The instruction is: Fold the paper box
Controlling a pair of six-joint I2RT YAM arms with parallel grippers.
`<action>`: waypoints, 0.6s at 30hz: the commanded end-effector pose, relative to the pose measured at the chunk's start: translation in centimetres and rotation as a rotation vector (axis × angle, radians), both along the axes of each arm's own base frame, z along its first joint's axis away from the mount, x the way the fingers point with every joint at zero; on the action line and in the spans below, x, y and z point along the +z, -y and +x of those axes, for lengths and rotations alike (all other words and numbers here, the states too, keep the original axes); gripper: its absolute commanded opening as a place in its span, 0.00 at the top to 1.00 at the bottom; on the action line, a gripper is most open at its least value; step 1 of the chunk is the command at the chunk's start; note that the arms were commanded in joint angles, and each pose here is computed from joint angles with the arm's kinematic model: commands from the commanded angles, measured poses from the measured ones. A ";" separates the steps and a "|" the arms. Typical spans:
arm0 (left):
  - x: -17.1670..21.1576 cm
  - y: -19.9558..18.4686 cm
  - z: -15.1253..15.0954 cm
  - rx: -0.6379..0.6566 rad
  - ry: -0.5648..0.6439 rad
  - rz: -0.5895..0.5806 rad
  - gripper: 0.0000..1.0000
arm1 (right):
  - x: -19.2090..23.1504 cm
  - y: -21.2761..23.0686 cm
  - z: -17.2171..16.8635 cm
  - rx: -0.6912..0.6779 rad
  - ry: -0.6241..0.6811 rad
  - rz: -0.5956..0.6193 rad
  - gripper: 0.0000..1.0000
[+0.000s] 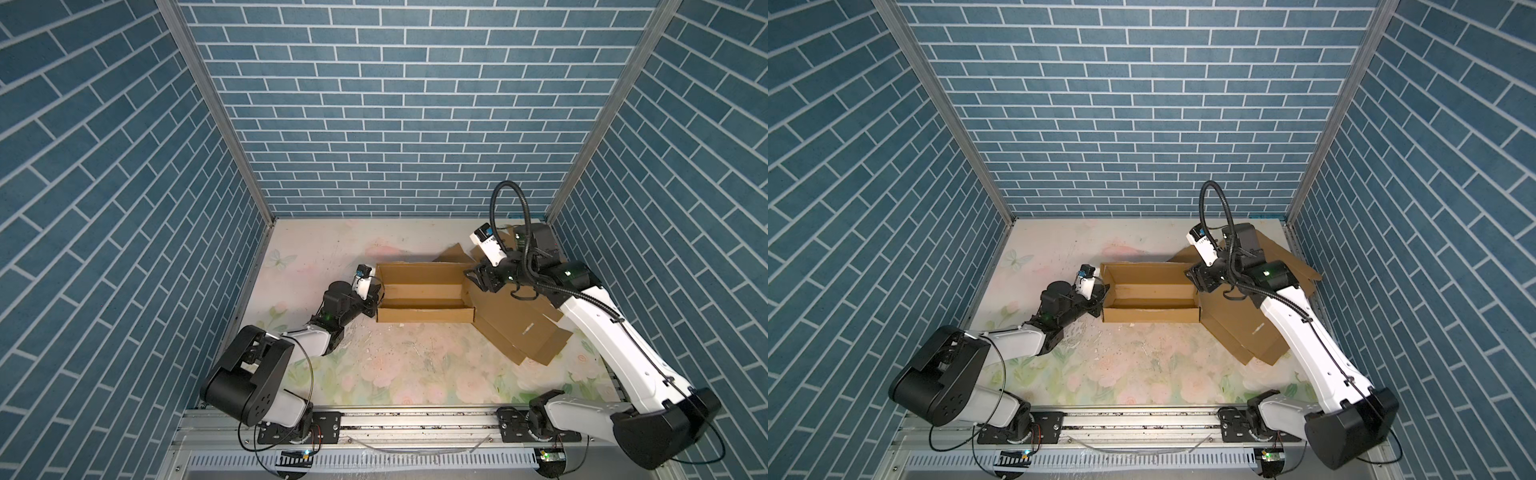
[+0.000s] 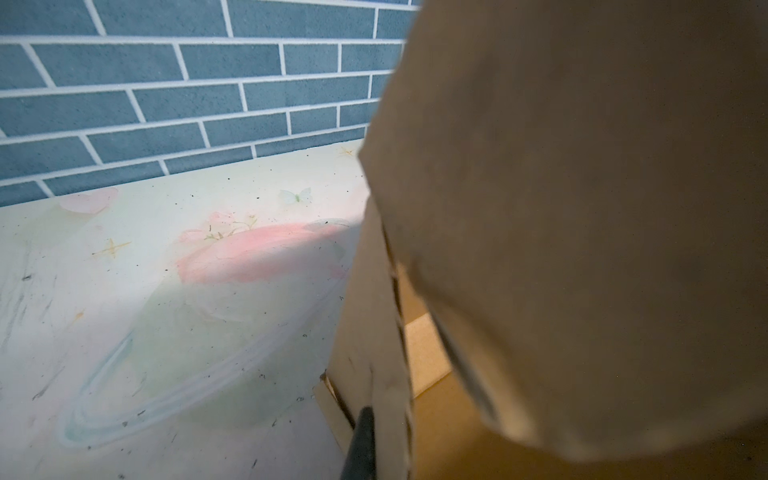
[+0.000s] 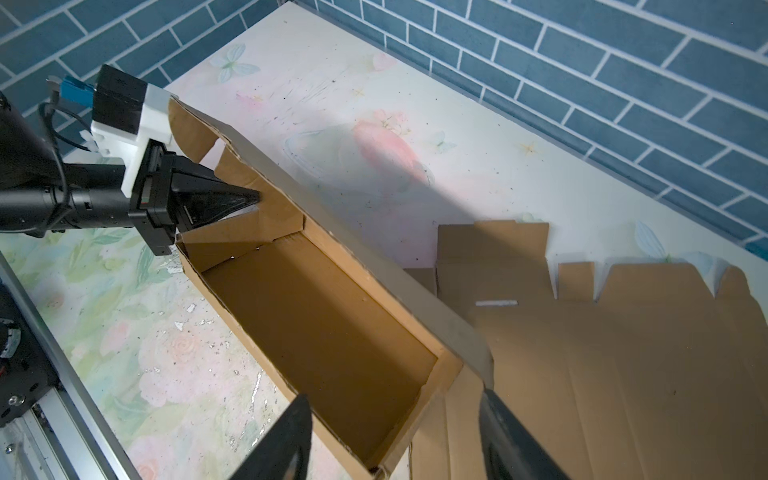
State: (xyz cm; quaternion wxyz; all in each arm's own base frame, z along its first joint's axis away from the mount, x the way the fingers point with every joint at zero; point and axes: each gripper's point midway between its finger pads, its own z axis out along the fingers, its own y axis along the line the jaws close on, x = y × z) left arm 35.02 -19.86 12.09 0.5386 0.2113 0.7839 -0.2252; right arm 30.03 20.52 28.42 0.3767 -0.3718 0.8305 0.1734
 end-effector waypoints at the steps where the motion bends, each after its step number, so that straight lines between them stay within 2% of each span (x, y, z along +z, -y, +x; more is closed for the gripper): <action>1: -0.8 0.0 -0.3 -0.005 -0.005 0.025 1.00 | 0.2 -1.8 -0.6 0.162 0.002 -0.095 0.34; 10: -1.2 0.1 -0.3 -0.009 -0.009 0.025 1.00 | -1.6 -7.0 1.1 0.350 -0.061 -0.167 0.35; 18: -1.3 0.0 -0.3 -0.007 -0.006 0.031 1.00 | -3.3 -9.2 2.3 0.408 -0.090 -0.221 0.44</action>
